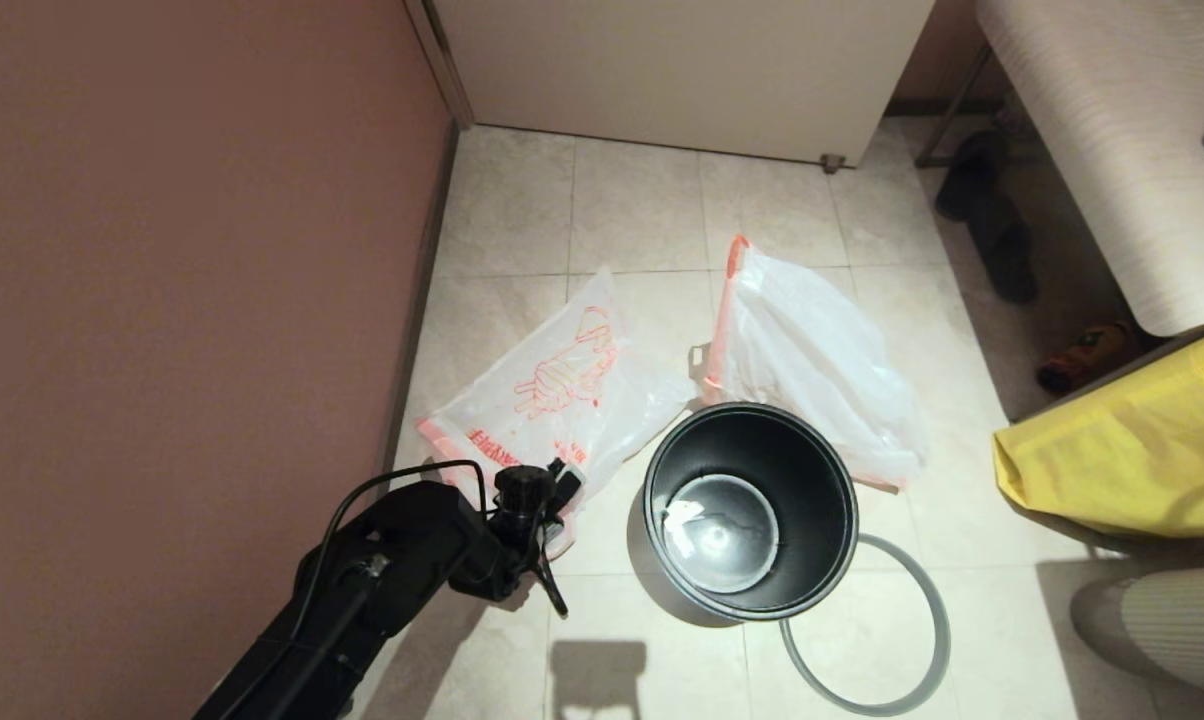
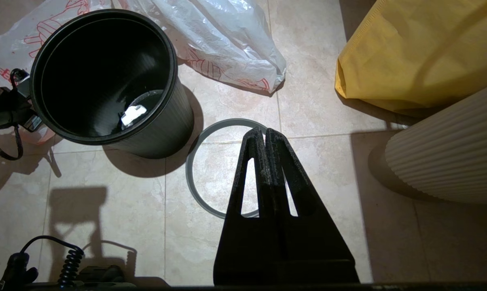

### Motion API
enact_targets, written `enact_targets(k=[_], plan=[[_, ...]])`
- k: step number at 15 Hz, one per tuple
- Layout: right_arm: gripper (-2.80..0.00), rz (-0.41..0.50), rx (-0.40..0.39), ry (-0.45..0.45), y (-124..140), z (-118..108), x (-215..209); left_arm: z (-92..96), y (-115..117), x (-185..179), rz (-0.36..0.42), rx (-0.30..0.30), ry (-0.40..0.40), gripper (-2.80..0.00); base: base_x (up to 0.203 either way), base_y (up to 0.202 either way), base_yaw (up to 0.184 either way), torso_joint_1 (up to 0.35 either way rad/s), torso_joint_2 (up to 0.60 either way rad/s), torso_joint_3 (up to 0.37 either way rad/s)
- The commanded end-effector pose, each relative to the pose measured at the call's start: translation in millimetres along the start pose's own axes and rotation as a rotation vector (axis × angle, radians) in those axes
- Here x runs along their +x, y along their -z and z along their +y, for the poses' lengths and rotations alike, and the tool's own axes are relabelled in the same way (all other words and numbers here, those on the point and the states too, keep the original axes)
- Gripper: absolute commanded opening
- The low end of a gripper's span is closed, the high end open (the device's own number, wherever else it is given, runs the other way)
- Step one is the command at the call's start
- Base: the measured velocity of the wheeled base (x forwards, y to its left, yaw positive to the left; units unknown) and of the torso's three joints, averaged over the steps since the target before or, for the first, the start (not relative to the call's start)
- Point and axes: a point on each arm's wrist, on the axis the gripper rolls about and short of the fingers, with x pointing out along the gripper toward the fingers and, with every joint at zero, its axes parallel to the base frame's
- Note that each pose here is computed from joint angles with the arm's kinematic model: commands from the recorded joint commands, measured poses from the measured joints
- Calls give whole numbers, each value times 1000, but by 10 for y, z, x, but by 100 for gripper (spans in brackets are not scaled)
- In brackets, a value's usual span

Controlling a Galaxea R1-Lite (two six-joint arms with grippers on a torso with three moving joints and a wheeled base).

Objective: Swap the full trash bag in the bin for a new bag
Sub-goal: Pick up a new trash bag

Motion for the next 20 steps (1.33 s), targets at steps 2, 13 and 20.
enact_targets(k=[2, 13, 20], plan=[[-280, 0, 0, 0, -1, 0, 1, 75, -55, -43, -37, -18, -43, -280, 0, 0, 0, 0, 0, 0], [-280, 0, 0, 0, -1, 0, 1, 1414, -504, -1733, -191, -141, -185, -280, 0, 0, 0, 0, 0, 0], [-280, 0, 0, 0, -1, 0, 1, 2260, -870, -3376, -457, -288, -306, -280, 0, 0, 0, 0, 0, 0]])
